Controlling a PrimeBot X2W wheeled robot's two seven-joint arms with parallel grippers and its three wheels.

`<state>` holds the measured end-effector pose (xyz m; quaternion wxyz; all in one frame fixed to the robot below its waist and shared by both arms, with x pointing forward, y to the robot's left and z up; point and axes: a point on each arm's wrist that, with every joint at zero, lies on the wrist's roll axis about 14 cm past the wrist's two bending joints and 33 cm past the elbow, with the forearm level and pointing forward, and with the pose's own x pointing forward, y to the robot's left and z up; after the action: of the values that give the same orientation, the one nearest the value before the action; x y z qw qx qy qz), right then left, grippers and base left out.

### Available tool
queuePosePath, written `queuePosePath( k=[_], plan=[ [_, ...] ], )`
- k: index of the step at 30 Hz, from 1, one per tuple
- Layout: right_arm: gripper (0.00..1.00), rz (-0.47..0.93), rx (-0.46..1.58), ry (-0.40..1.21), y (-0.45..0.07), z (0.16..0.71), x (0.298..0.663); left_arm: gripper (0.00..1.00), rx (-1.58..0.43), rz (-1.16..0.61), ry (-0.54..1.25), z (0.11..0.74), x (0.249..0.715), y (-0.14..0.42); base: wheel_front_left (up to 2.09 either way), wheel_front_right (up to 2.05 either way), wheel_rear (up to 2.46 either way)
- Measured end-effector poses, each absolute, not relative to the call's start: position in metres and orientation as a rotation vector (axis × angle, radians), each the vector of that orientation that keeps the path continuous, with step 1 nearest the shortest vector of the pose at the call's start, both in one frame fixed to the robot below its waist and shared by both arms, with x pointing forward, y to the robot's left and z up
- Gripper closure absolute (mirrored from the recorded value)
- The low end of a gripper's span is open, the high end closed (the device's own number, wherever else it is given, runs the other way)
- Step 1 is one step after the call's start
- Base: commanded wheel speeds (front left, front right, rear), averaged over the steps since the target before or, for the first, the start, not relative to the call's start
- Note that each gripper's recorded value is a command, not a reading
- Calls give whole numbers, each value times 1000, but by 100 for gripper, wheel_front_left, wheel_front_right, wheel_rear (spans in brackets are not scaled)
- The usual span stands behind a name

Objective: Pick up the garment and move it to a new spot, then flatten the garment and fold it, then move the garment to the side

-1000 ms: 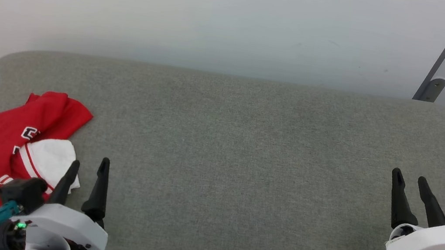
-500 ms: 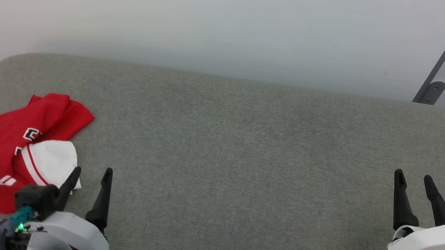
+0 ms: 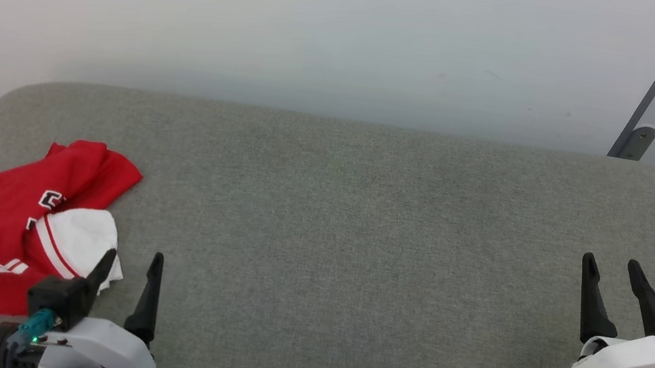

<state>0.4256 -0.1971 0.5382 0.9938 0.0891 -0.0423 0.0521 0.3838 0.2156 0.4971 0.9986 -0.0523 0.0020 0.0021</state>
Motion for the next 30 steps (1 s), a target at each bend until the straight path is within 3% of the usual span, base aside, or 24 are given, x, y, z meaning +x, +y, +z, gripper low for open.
queuePosePath(
  k=[30],
  plan=[
    [0, 97, 119, -153, -196, 548, 427, 0, -73, 2, -81, 513, 384, 219, 0, 0, 0]
  ],
)
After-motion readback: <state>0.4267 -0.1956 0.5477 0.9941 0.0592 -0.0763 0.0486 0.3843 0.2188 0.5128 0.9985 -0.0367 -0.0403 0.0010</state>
